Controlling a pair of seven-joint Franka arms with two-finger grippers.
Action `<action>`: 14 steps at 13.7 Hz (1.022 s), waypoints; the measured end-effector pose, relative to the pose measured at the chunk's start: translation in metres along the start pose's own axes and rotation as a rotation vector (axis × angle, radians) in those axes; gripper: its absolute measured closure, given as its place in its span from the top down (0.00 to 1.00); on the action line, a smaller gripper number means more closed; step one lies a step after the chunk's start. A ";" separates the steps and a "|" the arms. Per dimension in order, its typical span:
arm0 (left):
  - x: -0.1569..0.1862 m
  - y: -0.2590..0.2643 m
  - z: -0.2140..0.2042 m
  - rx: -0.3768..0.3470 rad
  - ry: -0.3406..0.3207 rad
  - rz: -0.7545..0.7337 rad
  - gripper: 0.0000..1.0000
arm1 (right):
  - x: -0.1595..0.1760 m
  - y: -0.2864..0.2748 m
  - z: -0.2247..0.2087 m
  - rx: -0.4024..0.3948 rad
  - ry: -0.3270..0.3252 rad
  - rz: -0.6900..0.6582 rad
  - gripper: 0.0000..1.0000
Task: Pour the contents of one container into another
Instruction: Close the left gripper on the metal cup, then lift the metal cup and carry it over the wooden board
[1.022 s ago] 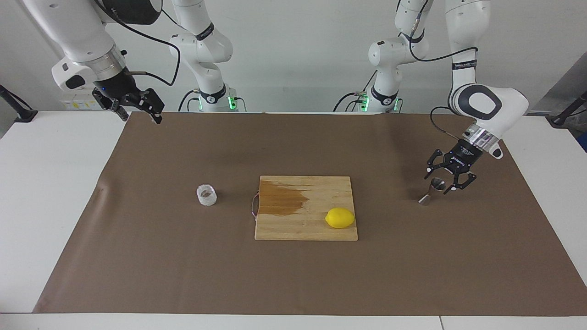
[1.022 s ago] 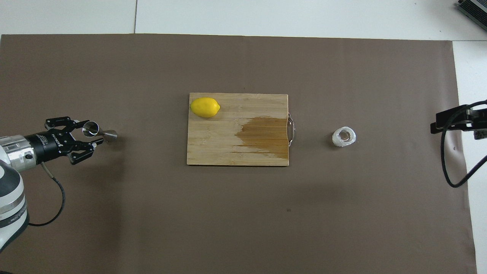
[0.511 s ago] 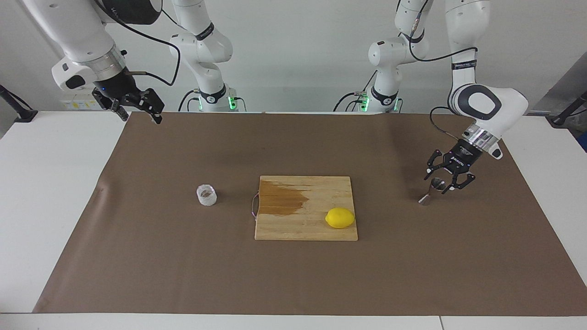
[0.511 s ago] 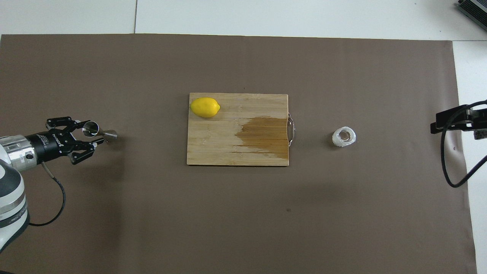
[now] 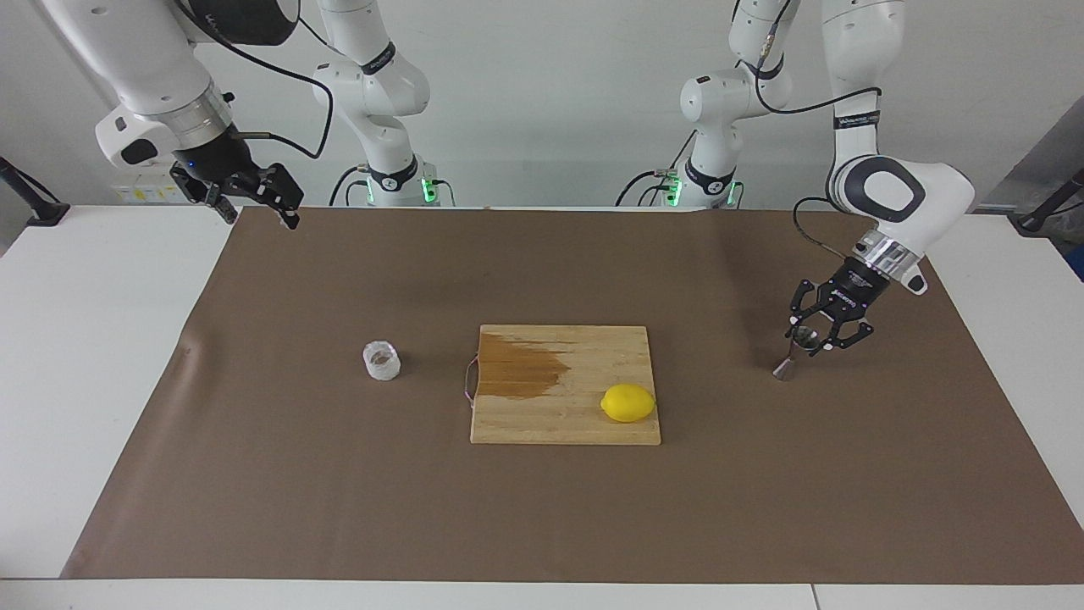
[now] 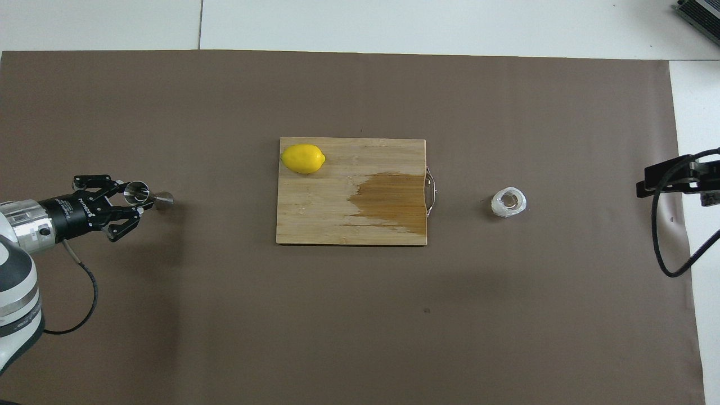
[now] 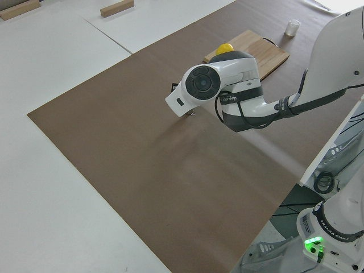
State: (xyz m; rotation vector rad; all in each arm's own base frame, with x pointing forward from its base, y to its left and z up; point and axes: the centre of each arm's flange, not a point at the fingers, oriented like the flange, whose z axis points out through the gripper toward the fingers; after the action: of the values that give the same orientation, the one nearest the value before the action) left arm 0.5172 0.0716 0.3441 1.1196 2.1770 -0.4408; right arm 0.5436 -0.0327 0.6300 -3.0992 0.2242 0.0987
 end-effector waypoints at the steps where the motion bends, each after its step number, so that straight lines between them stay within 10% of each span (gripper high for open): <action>1: 0.000 0.000 0.000 0.000 0.000 0.000 0.49 | 0.000 0.000 0.000 0.000 0.000 0.000 1.00; 14: -0.024 0.003 -0.004 0.048 -0.053 0.027 0.49 | 0.000 0.000 0.000 0.000 0.000 0.000 1.00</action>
State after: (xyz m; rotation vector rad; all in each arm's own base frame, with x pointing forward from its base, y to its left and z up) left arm 0.5286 0.0610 0.3635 1.1491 2.1133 -0.5080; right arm 0.5436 -0.0327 0.6300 -3.0992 0.2242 0.0987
